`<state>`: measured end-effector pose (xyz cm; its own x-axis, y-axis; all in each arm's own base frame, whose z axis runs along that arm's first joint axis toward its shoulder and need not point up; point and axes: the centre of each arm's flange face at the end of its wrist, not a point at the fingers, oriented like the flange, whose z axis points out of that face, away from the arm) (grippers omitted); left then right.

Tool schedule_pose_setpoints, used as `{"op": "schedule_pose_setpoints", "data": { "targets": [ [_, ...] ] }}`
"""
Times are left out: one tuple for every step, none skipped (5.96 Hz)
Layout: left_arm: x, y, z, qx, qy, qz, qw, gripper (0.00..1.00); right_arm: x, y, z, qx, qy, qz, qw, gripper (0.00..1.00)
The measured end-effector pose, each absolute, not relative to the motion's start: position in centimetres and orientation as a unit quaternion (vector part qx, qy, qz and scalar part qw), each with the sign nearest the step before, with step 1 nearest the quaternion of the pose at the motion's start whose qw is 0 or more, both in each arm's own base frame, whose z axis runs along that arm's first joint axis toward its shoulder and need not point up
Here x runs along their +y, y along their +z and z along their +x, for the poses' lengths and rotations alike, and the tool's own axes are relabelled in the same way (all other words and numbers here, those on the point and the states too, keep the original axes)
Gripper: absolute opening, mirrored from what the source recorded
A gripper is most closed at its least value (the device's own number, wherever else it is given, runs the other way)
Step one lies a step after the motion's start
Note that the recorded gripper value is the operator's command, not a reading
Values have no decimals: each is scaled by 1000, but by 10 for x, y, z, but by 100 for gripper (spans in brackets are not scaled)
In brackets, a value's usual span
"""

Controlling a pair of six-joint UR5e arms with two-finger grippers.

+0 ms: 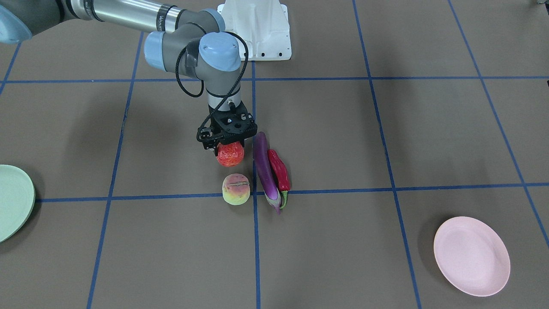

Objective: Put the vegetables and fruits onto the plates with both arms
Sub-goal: 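Close the right gripper on the pomegranate and lift it, then carry the pomegranate to the green plate and release it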

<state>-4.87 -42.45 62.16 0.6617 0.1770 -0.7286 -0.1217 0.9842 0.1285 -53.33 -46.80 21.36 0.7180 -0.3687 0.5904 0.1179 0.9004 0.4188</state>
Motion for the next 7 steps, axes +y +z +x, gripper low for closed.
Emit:
{"op": "schedule_pose_setpoints", "data": {
  "targets": [
    [-426, 620, -49, 403, 82, 35, 911, 100, -487, 221, -472, -364, -148, 189, 900, 0],
    [-426, 620, -49, 403, 82, 36, 911, 100, -513, 246, -403, -360, -172, 204, 894, 0],
    [-427, 620, -49, 403, 83, 36, 911, 100, -540, 284, -331, -353, -188, 203, 894, 0],
    [-427, 620, -49, 403, 83, 36, 911, 100, -563, 326, -267, -351, -204, 192, 894, 0],
    [-427, 620, -49, 403, 83, 36, 911, 100, -586, 373, -211, -356, -233, 178, 887, 0],
    [-427, 620, -49, 403, 82, 36, 911, 100, -604, 427, -161, -362, -270, 171, 876, 0],
    [-426, 620, -49, 403, 82, 36, 911, 100, -615, 486, -128, -362, -296, 177, 866, 0]
  ]
}}
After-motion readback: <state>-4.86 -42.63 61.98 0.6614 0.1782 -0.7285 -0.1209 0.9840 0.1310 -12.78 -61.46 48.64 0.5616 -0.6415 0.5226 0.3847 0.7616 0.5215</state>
